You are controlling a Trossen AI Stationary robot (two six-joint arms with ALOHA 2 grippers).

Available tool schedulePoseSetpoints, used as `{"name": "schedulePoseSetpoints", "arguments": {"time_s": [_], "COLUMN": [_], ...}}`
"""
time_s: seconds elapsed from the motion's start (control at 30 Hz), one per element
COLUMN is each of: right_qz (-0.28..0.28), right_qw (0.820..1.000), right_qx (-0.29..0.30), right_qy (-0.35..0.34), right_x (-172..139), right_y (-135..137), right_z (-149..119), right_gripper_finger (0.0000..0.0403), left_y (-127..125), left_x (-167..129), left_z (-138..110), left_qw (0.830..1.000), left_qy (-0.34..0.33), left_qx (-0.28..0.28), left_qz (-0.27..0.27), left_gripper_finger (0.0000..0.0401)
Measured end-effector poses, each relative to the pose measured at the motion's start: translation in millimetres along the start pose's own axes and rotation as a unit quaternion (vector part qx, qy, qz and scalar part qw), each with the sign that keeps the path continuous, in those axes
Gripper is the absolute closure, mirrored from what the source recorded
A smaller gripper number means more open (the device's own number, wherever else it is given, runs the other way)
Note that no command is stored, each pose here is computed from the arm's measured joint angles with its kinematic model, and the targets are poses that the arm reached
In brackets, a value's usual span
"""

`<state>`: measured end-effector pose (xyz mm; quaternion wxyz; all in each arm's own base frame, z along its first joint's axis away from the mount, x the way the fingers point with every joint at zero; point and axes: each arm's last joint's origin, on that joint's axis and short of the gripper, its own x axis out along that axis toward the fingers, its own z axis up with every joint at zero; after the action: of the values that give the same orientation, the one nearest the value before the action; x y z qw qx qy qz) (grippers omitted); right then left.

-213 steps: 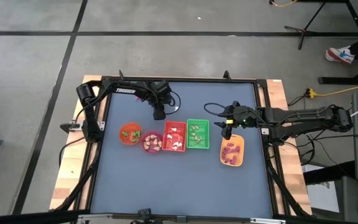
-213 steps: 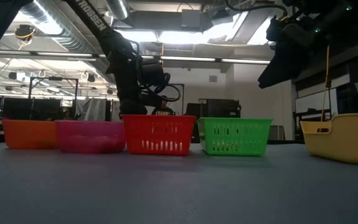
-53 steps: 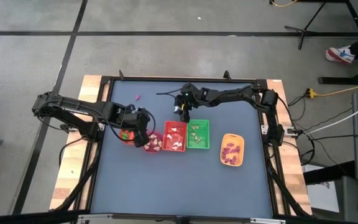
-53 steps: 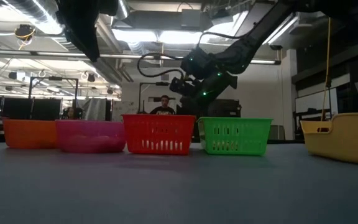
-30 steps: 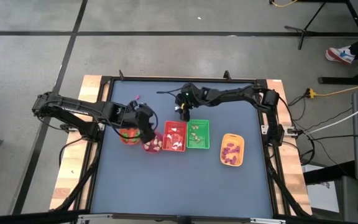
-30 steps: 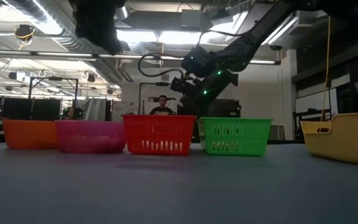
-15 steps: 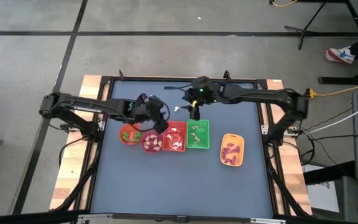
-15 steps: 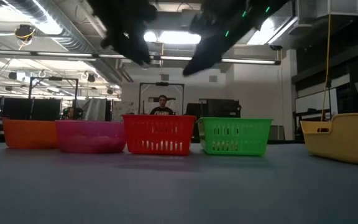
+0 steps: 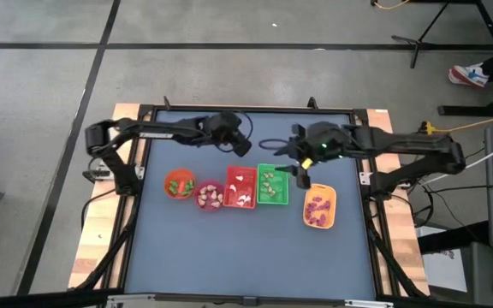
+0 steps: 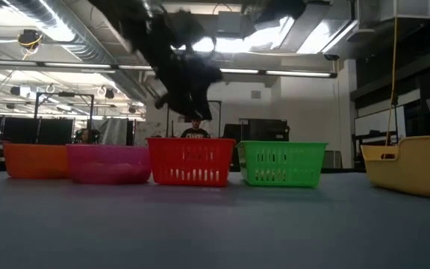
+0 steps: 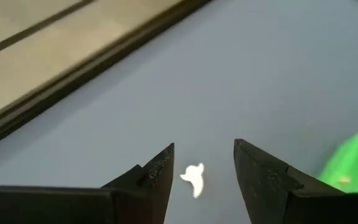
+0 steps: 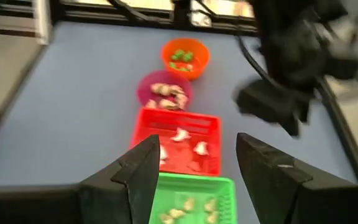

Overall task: Sort Halloween decoration
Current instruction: Put the white ghost toy into the red bin

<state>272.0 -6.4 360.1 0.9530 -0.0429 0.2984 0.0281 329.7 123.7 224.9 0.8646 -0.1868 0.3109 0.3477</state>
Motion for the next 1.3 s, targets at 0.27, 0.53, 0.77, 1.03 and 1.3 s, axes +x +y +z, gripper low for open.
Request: {"name": "schedulePoseSetpoints", "arguments": {"time_s": [0.27,0.53,0.77,1.03,1.3], "right_qz": [0.059,0.091,0.091,0.075,0.075], "right_qw": [0.998,0.995,0.995,0.996,0.996], "right_qx": [-0.021,-0.044,-0.048,-0.051,-0.052], "right_qy": [0.001,0.015,0.019,0.023,0.023], "right_x": [-16,-16,-13,-12,-12], "right_y": [38,58,61,60,60], "right_z": [0,-3,-3,-4,-4], "right_gripper_finger": [0.0192,0.0192,0.0192,0.0192,0.0192], "left_y": [11,15,16,16,16], "left_x": [60,84,100,103,103], "left_z": [-19,-39,-53,-56,-57], "left_qw": [0.996,0.992,0.990,0.989,0.989], "left_qy": [0.046,0.094,0.116,0.121,0.122], "left_qx": [0.057,0.061,0.065,0.078,0.080], "left_qz": [-0.042,-0.052,-0.037,-0.034,-0.030], "left_gripper_finger": [0.0251,0.0251,0.0251,0.0256,0.0297]}}
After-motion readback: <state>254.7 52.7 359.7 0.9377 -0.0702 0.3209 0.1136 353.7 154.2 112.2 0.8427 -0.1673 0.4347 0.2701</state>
